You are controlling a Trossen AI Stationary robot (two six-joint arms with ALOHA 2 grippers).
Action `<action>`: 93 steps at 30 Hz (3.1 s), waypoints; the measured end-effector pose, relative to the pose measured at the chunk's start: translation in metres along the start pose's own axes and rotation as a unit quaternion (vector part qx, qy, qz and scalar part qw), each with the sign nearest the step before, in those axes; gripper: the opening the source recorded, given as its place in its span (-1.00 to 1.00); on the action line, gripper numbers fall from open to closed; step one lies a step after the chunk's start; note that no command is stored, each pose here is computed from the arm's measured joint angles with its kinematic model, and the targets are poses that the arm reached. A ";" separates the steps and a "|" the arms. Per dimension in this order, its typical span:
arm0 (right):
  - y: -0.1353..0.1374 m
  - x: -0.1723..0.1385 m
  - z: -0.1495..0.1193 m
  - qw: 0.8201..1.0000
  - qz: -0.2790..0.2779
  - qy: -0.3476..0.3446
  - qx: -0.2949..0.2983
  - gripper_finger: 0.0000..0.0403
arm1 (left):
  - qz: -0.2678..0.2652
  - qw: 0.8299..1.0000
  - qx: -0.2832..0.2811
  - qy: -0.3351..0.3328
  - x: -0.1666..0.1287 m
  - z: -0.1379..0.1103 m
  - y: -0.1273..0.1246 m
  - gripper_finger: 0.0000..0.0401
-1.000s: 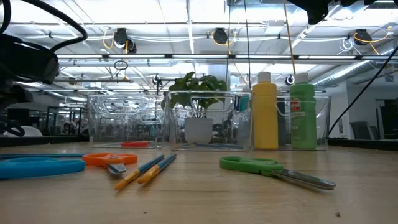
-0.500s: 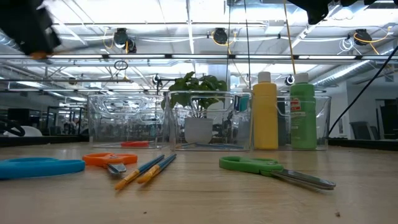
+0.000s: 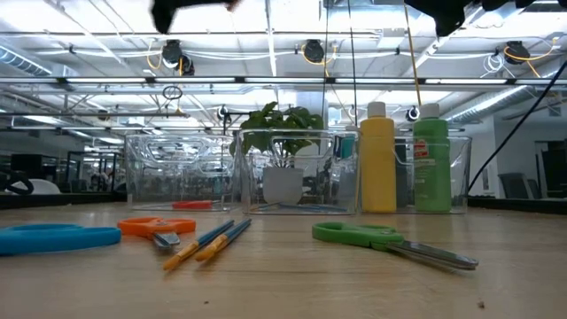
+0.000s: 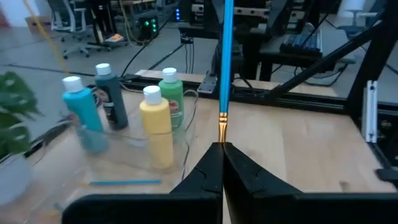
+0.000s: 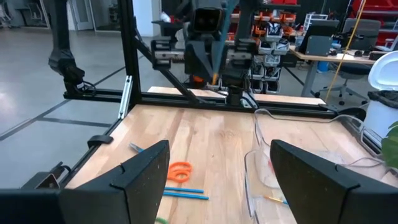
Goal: Pick & Place Paint Supplies
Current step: Put the blue paintbrush into the middle transparent bin
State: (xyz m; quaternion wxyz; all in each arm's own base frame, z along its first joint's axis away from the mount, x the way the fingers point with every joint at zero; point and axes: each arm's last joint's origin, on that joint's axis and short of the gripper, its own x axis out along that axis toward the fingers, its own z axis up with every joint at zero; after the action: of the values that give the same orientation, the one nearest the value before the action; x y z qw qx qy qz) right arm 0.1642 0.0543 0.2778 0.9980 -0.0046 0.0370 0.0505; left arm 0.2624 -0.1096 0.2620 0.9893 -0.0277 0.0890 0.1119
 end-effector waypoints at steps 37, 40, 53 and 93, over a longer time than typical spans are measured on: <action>0.000 0.092 -0.026 0.988 -0.048 -0.147 -0.004 0.16 | -0.101 0.984 0.064 -0.131 0.099 -0.040 0.030 -1.00; 0.000 0.092 -0.026 0.988 -0.047 -0.146 -0.004 -0.05 | -0.101 0.984 0.063 -0.130 0.099 -0.040 0.030 -1.00; 0.001 0.093 -0.029 0.990 -0.045 -0.132 -0.013 -0.95 | -0.101 0.985 0.063 -0.128 0.099 -0.041 0.029 -1.00; -0.048 0.108 0.017 0.991 -0.122 0.005 0.059 -0.98 | 0.125 0.985 0.063 -0.097 0.036 0.035 0.076 0.17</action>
State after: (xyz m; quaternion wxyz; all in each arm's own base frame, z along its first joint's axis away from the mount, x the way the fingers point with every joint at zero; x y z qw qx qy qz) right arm 0.2772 0.0178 0.2875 0.9951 0.0490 0.0445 -0.0740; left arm 0.2854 -0.0256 0.2868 0.9712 0.0573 0.0024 0.2312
